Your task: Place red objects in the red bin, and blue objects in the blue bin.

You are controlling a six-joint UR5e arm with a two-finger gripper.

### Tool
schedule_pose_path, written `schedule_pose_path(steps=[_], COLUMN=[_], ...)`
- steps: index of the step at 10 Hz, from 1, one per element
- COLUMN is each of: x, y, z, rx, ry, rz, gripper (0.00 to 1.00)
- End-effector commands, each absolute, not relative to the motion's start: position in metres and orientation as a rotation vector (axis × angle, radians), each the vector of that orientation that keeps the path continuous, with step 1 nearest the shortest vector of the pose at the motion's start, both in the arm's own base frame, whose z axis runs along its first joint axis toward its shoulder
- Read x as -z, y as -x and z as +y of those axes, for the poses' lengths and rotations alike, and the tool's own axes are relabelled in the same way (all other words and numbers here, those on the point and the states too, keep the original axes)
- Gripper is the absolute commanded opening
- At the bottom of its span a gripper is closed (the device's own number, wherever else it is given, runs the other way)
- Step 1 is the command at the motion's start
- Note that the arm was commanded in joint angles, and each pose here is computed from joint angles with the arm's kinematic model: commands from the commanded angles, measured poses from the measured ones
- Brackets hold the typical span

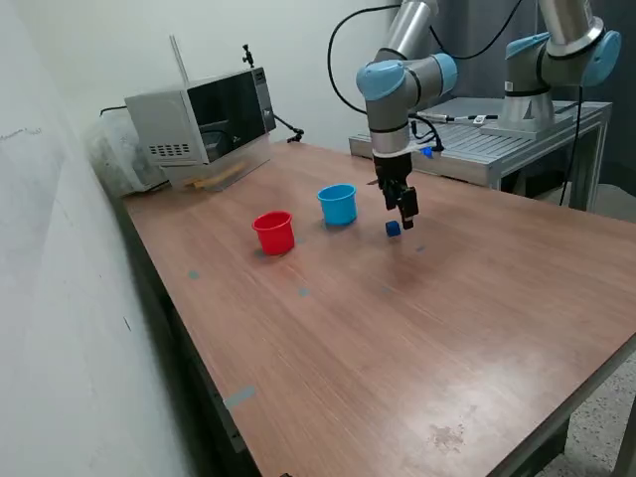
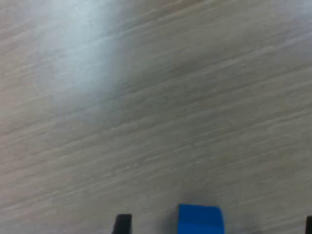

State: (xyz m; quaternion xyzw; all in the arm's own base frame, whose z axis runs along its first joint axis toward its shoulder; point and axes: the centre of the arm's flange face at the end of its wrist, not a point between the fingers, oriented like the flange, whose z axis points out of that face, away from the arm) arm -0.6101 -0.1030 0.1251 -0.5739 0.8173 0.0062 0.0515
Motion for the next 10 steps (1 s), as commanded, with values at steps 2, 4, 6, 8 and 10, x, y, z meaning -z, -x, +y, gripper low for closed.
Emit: schedule_pose_path(steps=[2,4,6,8,10], x=[-0.1225,-0.1149,-0.1149,-0.1154,-0.1152], y=[0.6123,0.6106,0.6102,0.6102,0.6101], z=[-0.0888,-0.0888,-0.0918,-0.0957,-0.0963], rx=[-0.008,0.007,0.009,0.009,0.017], ry=[1.777,1.798,1.811,1.818,1.819], rz=[2.459,2.431,2.422,2.420,2.422], gripper=[1.00,1.00,1.00,1.00,1.00])
